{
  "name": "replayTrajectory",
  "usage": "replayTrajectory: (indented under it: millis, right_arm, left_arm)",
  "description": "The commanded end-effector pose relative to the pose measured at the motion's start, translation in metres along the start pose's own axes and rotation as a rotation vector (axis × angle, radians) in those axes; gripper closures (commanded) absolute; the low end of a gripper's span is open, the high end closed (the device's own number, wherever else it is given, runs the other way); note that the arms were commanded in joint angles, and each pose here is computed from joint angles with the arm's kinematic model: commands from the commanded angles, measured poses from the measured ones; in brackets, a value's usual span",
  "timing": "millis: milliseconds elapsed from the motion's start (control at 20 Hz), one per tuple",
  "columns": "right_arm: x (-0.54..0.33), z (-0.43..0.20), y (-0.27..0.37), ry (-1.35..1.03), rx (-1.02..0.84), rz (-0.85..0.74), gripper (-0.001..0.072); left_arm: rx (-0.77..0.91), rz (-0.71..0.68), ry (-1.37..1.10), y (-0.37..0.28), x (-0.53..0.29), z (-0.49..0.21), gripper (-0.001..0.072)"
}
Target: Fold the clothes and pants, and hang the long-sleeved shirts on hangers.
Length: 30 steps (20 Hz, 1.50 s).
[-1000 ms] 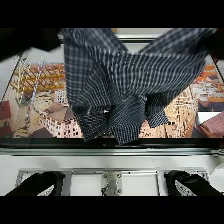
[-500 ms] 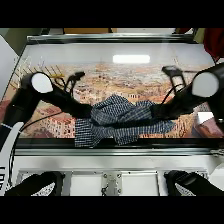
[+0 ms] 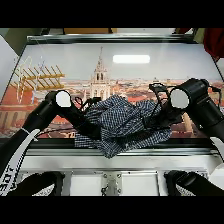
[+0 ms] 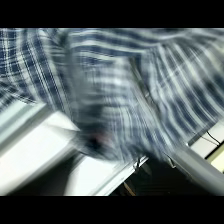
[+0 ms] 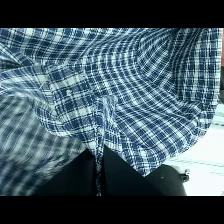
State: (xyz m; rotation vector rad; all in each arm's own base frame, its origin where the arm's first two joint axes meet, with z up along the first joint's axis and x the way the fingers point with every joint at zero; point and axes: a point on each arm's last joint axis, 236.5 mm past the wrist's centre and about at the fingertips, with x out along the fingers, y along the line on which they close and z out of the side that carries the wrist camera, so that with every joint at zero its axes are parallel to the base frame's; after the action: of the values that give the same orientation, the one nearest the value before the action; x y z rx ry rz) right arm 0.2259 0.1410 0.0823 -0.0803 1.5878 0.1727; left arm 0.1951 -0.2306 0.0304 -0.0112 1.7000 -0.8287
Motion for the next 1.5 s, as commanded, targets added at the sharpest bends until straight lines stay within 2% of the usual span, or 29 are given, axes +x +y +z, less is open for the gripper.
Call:
replayTrajectory:
  millis: [0,250,550,700,850,1000,1200,1450]
  right_arm:
    - [0.001,-0.002,0.002,0.007,-0.001,0.003,0.0692]
    - [0.001,-0.002,0.003,0.008,-0.001,0.009,0.0692]
    - [0.001,-0.002,0.003,0.008,-0.001,0.009,0.0692]
    - [0.001,-0.002,0.003,0.008,-0.001,0.009,0.0692]
    - [0.001,-0.002,0.003,0.008,-0.001,0.009,0.0692]
    - [0.001,-0.002,0.003,0.008,-0.002,0.009,0.0692]
    - [0.001,-0.002,0.003,0.008,-0.001,0.009,0.0692]
    - [0.002,-0.002,0.003,0.009,-0.002,0.009,0.0692]
  left_arm:
    - [0.041,0.004,-0.105,-0.007,-0.031,0.025,-0.0004]
    - [-0.022,0.094,-0.430,0.031,-0.135,0.077,-0.0004]
    - [-0.248,0.584,-0.752,0.194,-0.258,0.078,-0.0005]
    - [-0.351,0.734,-0.772,0.267,-0.281,0.061,-0.0004]
    - [-0.430,0.803,-0.727,0.336,-0.273,0.055,-0.0005]
    - [-0.467,0.815,-0.739,0.392,-0.257,0.066,-0.0004]
    - [-0.451,0.913,-0.653,0.453,-0.239,0.070,-0.0004]
    - [-0.489,0.904,-0.624,0.500,-0.222,0.079,-0.0004]
